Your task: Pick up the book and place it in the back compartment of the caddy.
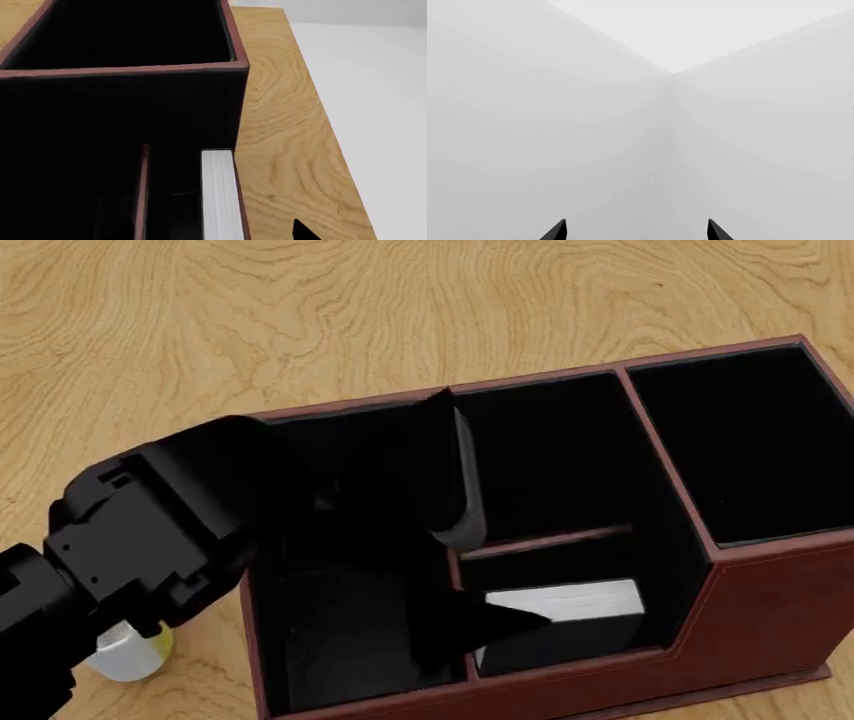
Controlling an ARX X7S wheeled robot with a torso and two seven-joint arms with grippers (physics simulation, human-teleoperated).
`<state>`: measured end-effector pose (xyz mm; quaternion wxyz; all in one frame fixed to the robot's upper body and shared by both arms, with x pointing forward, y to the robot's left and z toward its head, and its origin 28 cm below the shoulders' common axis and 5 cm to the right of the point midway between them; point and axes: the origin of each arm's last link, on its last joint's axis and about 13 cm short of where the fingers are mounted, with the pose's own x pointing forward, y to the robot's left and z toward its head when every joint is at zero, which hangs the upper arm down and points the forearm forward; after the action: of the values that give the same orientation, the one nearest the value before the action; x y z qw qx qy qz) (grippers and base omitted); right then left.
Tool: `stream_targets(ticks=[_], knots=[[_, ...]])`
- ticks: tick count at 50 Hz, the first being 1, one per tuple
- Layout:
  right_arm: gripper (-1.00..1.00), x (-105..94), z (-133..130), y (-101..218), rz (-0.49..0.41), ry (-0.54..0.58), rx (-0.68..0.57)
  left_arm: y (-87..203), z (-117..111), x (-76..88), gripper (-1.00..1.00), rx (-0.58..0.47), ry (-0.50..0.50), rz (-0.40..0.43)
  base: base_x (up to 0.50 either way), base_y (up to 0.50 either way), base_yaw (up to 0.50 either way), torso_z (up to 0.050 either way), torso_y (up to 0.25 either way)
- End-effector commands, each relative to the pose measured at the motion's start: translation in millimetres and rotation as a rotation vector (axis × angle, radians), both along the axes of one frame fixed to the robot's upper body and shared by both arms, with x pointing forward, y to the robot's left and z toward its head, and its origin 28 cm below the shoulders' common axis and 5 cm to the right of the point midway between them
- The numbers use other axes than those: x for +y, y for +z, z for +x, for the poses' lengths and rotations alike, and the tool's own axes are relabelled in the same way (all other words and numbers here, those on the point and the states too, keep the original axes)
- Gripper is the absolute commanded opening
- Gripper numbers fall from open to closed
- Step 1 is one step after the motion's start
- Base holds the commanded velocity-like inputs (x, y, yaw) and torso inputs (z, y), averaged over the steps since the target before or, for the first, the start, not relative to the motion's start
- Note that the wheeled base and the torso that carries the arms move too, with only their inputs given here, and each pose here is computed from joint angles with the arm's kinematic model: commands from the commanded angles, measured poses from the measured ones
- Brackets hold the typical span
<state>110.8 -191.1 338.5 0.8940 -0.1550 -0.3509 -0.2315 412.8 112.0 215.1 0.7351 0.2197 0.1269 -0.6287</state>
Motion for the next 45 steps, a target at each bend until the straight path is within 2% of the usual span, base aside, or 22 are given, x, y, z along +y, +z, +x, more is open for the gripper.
stream_targets(ticks=[1, 11, 18, 25, 45], knots=[[1.00, 0.1, -1.2, 0.3, 0.005, 0.002, -0.005, 25.6, 1.0, -3.8, 1.00, -0.030, -0.008, -0.044, 0.00, 0.00, 0.00, 0.000, 0.000], [1.00, 0.9, -2.8, 0.6, 0.007, 0.007, -0.011, 46.2, 1.2, -3.7, 1.00, -0.062, -0.010, -0.076, 0.00, 0.00, 0.00, 0.000, 0.000], [1.00, 2.0, -2.2, 1.0, 0.008, 0.014, -0.013, 63.2, -3.2, 2.0, 1.00, -0.087, -0.001, -0.106, 0.00, 0.00, 0.00, 0.000, 0.000], [1.00, 3.0, -1.8, 0.0, 0.011, 0.021, -0.015, 81.3, -5.4, 15.3, 1.00, -0.114, 0.032, -0.149, 0.00, 0.00, 0.00, 0.000, 0.000], [1.00, 5.5, -3.5, 2.7, 0.009, 0.029, -0.024, 110.1, -15.6, 50.0, 1.00, -0.164, 0.109, -0.243, 0.00, 0.00, 0.00, 0.000, 0.000]])
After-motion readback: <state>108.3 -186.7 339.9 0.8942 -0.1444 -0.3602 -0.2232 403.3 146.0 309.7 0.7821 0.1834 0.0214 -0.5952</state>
